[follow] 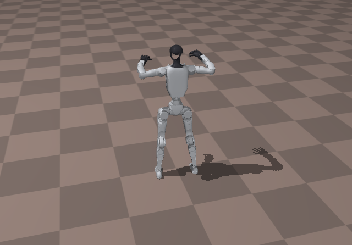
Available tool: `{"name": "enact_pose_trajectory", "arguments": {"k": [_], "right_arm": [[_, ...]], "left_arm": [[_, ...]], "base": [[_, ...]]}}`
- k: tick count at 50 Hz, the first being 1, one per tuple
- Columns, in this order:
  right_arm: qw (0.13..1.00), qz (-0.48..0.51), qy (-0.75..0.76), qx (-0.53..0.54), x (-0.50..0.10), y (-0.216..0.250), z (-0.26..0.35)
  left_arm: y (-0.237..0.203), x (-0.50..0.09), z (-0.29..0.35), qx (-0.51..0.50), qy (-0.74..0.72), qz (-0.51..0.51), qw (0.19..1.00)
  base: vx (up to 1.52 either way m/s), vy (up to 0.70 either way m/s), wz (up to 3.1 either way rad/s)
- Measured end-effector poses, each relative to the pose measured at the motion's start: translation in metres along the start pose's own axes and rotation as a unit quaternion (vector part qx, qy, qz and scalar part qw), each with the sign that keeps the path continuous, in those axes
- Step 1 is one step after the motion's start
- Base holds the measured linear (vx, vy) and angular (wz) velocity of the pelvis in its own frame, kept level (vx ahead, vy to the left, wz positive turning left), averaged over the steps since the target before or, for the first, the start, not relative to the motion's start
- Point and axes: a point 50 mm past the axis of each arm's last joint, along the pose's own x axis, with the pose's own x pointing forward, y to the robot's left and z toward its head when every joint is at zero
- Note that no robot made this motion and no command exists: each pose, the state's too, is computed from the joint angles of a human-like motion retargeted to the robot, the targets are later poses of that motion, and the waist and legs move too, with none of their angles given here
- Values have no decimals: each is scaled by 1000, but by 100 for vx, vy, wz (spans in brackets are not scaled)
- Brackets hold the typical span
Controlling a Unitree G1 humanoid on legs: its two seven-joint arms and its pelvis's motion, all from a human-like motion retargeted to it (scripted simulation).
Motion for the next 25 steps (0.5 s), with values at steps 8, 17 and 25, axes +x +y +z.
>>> {"name": "enact_pose_trajectory", "arguments": {"k": [8,17,25], "right_arm": [[1000,-4,-2,3,2,1,0],[1000,-6,-4,3,3,2,1],[1000,-4,2,4,1,2,-1]], "left_arm": [[3,-5,-1,4,9,0,1000],[4,-5,-1,9,8,-2,1000],[6,-5,-2,13,10,-1,1000]], "base": [[0,0,0],[0,0,0],[0,0,0]]}}
